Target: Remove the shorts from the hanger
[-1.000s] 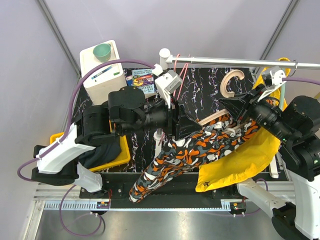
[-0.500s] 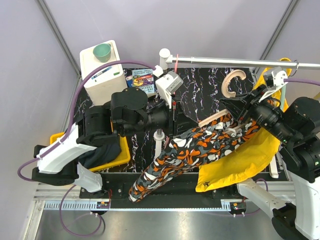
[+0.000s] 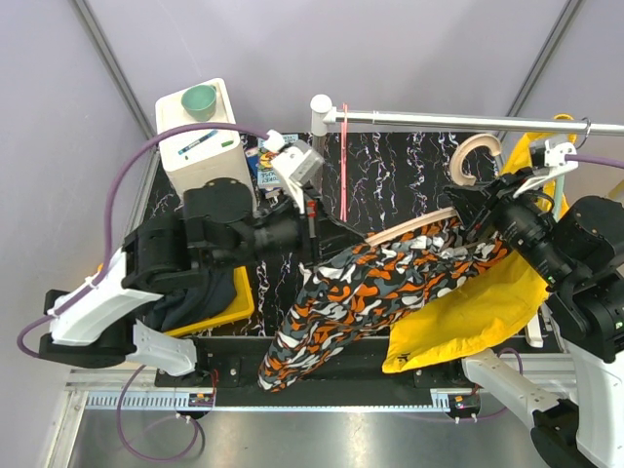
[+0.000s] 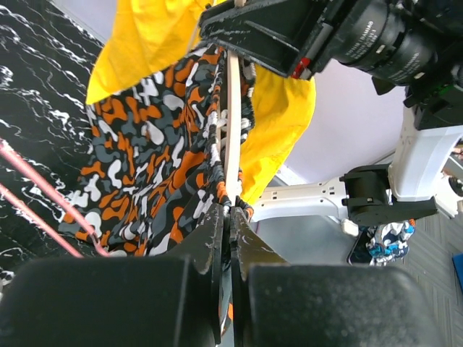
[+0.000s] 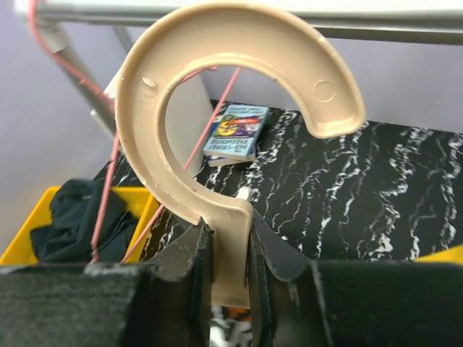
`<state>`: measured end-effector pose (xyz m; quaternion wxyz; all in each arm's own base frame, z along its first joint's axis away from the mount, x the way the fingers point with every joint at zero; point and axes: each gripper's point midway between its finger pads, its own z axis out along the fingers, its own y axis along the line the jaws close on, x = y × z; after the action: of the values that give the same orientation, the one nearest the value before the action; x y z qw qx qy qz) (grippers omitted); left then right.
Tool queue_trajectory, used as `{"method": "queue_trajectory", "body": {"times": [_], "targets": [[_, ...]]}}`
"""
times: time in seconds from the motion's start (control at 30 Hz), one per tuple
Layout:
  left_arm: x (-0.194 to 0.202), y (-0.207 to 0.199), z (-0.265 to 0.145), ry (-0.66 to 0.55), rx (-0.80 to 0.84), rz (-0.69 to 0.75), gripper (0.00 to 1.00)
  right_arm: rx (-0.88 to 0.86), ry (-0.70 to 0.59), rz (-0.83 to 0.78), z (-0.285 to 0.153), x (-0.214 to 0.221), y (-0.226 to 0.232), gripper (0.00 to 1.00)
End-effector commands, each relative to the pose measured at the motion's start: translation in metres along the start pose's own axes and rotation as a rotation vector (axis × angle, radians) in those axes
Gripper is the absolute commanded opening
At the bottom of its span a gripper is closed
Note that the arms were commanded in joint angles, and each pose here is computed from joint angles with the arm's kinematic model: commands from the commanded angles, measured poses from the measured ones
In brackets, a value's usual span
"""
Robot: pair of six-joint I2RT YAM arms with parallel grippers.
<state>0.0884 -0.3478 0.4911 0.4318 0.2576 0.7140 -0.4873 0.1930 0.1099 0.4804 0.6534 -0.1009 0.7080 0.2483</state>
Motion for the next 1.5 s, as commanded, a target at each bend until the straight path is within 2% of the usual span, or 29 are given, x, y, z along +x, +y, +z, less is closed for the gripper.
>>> {"method": "queue_trajectory", "body": {"times": [0.0, 0.27, 0.43, 0.53, 0.67, 0.73, 0.87, 0.93, 1.1, 1.33, 1.47], "targets": [[-0.033, -0.008, -0.036, -0.142, 0.058, -0.004, 0.00, 0.235, -0.106, 0.063, -0.008, -0.019, -0.038, 0.00], [-0.022, -0.011, -0.058, -0.130, 0.123, 0.004, 0.00, 0.323, -0.158, 0.208, -0.017, -0.021, -0.049, 0.00], [-0.013, -0.010, -0.062, -0.111, 0.141, 0.007, 0.00, 0.315, -0.180, 0.284, -0.019, -0.026, -0.045, 0.00], [-0.006, -0.011, -0.057, -0.087, 0.149, 0.004, 0.00, 0.215, -0.180, 0.329, -0.014, -0.033, -0.026, 0.00], [0.004, -0.015, -0.040, -0.041, 0.162, 0.004, 0.00, -0.120, -0.128, 0.370, -0.010, -0.040, 0.036, 0.00], [0.010, -0.015, -0.035, -0.020, 0.162, 0.011, 0.00, -0.320, -0.149, 0.374, -0.020, -0.056, 0.070, 0.00], [0.034, -0.006, -0.027, 0.042, 0.149, 0.012, 0.00, -0.455, -0.253, 0.377, -0.044, -0.092, 0.094, 0.00], [0.050, 0.002, -0.024, 0.078, 0.126, 0.003, 0.00, -0.463, -0.322, 0.365, -0.059, -0.116, 0.098, 0.00], [0.079, 0.017, -0.030, 0.153, 0.090, -0.032, 0.00, -0.403, -0.405, 0.372, -0.069, -0.137, 0.089, 0.00], [0.120, 0.044, -0.051, 0.228, 0.020, -0.088, 0.00, -0.343, -0.430, 0.375, -0.071, -0.139, 0.079, 0.00], [0.131, 0.071, -0.067, 0.225, -0.102, -0.128, 0.00, -0.334, -0.428, 0.375, -0.068, -0.140, 0.078, 0.00]]}}
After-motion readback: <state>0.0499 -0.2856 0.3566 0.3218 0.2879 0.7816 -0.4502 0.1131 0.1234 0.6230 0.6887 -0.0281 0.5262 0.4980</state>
